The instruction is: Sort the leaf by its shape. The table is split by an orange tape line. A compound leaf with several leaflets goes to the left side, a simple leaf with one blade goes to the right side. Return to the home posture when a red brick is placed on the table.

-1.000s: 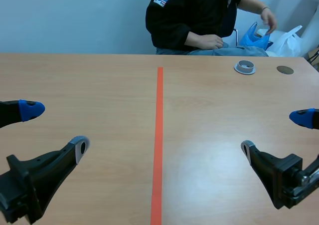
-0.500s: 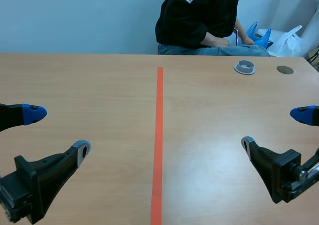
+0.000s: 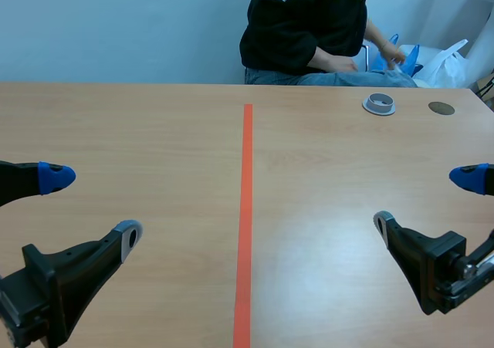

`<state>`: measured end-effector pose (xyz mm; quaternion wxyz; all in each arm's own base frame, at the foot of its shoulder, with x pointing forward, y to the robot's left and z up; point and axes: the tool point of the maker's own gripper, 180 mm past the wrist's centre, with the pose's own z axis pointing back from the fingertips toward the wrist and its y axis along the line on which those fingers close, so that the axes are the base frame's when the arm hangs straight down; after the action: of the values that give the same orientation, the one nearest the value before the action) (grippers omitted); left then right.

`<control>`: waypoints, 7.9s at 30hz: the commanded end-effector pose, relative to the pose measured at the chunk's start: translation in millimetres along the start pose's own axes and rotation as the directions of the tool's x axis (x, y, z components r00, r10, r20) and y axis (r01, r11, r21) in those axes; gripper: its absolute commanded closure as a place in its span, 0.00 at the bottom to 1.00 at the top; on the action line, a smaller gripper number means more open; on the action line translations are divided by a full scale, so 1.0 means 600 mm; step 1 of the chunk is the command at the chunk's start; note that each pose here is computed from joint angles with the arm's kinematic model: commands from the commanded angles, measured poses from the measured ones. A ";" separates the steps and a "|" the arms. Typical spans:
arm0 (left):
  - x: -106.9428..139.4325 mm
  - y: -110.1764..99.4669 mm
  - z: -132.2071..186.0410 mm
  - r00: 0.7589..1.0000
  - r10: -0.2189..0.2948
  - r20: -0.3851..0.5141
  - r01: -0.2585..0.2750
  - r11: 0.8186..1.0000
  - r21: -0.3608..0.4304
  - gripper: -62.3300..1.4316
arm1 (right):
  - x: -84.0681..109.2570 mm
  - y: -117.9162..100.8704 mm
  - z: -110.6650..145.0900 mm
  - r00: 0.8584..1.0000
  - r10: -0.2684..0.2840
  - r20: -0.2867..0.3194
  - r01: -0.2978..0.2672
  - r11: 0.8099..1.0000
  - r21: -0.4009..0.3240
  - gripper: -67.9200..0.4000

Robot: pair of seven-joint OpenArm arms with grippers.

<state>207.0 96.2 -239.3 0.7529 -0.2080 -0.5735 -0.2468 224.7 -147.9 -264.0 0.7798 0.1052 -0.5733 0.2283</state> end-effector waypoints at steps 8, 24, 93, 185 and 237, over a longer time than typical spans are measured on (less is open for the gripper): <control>0.015 -0.002 0.000 0.999 -0.001 0.033 0.001 1.000 -0.002 0.00 | 0.012 -0.007 -0.001 1.000 0.008 0.025 -0.008 1.000 -0.008 0.00; 0.015 -0.002 0.000 0.999 -0.002 0.033 0.002 1.000 -0.002 0.00 | 0.012 -0.007 -0.001 1.000 0.008 0.025 -0.008 1.000 -0.008 0.00; 0.010 -0.003 0.000 0.999 -0.039 0.014 0.039 0.999 -0.003 0.00 | 0.018 0.033 -0.073 0.997 0.043 0.066 -0.056 0.974 0.221 0.00; -0.001 -0.006 0.000 0.999 -0.046 -0.021 0.046 0.999 -0.015 0.00 | -0.012 -0.282 -0.058 0.974 -0.172 0.145 0.210 0.926 -0.315 0.97; -0.001 -0.006 0.000 0.999 -0.046 -0.021 0.046 0.999 -0.015 0.00 | -0.072 -0.347 -0.152 0.974 -0.177 0.144 0.225 0.857 -0.463 0.00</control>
<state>203.9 96.5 -248.2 0.7605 -0.1914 -0.5574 -0.2726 382.8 -287.0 -343.3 0.7970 -0.0075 -0.6038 -0.0117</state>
